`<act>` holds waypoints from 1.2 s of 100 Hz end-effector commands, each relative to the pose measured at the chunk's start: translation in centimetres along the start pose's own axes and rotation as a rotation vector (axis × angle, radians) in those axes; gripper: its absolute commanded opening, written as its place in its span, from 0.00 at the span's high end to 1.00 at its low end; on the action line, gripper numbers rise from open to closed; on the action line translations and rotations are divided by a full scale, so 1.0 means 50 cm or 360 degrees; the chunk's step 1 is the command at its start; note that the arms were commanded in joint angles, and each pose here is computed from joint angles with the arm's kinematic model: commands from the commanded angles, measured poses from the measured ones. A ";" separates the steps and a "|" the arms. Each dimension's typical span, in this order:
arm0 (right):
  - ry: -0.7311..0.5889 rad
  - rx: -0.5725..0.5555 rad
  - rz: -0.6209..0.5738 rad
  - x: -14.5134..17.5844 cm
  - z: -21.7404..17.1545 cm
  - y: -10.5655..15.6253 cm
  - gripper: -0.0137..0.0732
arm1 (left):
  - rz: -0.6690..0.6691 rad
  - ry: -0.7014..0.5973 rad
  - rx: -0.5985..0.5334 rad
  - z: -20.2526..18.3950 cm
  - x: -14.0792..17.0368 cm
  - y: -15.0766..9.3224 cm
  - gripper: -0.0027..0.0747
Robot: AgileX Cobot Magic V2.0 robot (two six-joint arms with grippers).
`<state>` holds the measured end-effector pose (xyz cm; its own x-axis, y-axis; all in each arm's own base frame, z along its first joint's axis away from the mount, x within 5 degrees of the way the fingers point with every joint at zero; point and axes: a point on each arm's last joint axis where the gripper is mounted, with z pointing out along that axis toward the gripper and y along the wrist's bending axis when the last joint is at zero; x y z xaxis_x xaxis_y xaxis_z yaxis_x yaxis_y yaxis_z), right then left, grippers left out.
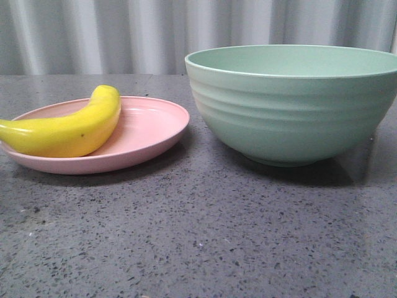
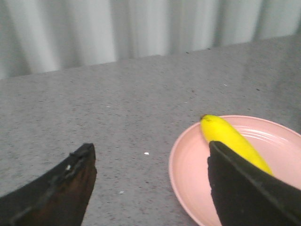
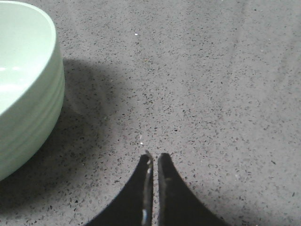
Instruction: Transfer banana from pink plate to green bowl
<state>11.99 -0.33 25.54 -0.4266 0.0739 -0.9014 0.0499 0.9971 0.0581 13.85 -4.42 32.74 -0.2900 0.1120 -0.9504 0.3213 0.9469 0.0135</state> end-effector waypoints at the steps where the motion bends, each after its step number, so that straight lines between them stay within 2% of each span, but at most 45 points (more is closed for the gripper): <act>1: -0.0171 -0.0002 -0.0011 -0.036 -0.005 0.001 0.91 | 0.0013 -0.0024 0.0124 0.020 -0.051 -0.024 0.38; 26: -0.0181 -0.0002 -0.0011 -0.038 -0.005 0.001 0.91 | 0.0138 0.0456 0.0414 0.123 -0.071 -0.109 0.38; 41: -0.0187 -0.0003 -0.0007 -0.038 -0.005 0.001 0.91 | 0.0187 0.0782 0.0471 0.195 -0.054 -0.142 0.38; 52: -0.0187 -0.0003 -0.0007 -0.038 -0.005 0.001 0.91 | 0.0175 0.0921 0.0483 0.239 -0.043 -0.154 0.38; 71: -0.0191 -0.0003 -0.0007 -0.039 -0.005 0.001 0.91 | 0.0181 0.1022 0.0476 0.284 -0.019 -0.164 0.38; 90: -0.0191 -0.0003 -0.0006 -0.039 -0.005 0.001 0.91 | 0.0183 0.1076 0.0473 0.300 -0.003 -0.167 0.43; 120: -0.0191 -0.0003 -0.0006 -0.039 -0.005 0.001 0.91 | 0.0181 0.1065 0.0472 0.301 -0.004 -0.167 0.60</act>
<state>12.06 -0.33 25.68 -0.4112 0.0708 -0.9088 0.0478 0.9973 0.0561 24.65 -16.48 25.99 -0.7326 0.4970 -0.4651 0.5874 0.8069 -0.0630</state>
